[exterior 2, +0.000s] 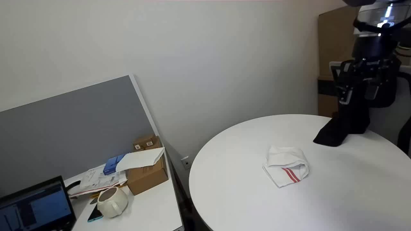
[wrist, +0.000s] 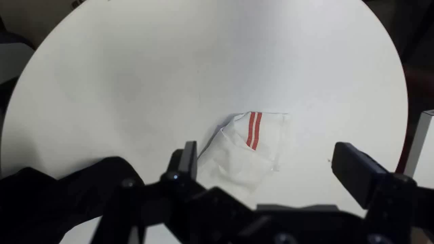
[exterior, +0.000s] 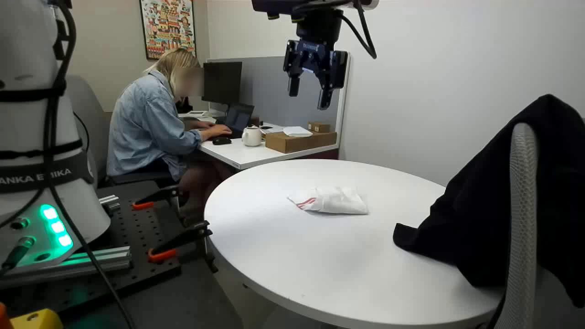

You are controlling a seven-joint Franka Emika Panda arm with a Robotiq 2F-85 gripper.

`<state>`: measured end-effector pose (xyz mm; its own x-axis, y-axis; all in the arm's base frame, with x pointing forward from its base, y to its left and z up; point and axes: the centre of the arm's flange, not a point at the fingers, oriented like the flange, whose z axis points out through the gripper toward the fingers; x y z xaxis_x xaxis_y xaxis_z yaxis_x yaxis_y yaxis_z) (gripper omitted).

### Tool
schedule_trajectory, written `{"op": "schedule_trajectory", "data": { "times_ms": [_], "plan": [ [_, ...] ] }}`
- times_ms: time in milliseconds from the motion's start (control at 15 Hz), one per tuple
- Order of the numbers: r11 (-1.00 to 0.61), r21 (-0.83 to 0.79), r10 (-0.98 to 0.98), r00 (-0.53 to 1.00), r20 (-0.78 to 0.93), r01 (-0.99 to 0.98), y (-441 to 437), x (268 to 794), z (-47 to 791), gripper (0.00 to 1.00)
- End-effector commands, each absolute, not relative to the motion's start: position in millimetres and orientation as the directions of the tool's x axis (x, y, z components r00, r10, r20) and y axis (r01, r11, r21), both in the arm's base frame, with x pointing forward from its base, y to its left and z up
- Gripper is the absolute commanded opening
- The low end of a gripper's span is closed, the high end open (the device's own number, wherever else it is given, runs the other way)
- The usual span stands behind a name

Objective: Use the white and red towel to wipe the table

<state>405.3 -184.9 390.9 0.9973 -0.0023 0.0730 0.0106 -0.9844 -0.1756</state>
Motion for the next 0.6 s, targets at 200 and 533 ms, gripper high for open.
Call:
{"op": "schedule_trajectory", "data": {
  "times_ms": [200, 533],
  "plan": [
    [-0.989, -0.143, 0.042, 0.999, 0.021, 0.044, -176, 430, 373, 1.00],
    [-0.991, -0.107, 0.083, 0.997, 0.004, 0.083, -151, 484, 338, 1.00]
  ]
}}
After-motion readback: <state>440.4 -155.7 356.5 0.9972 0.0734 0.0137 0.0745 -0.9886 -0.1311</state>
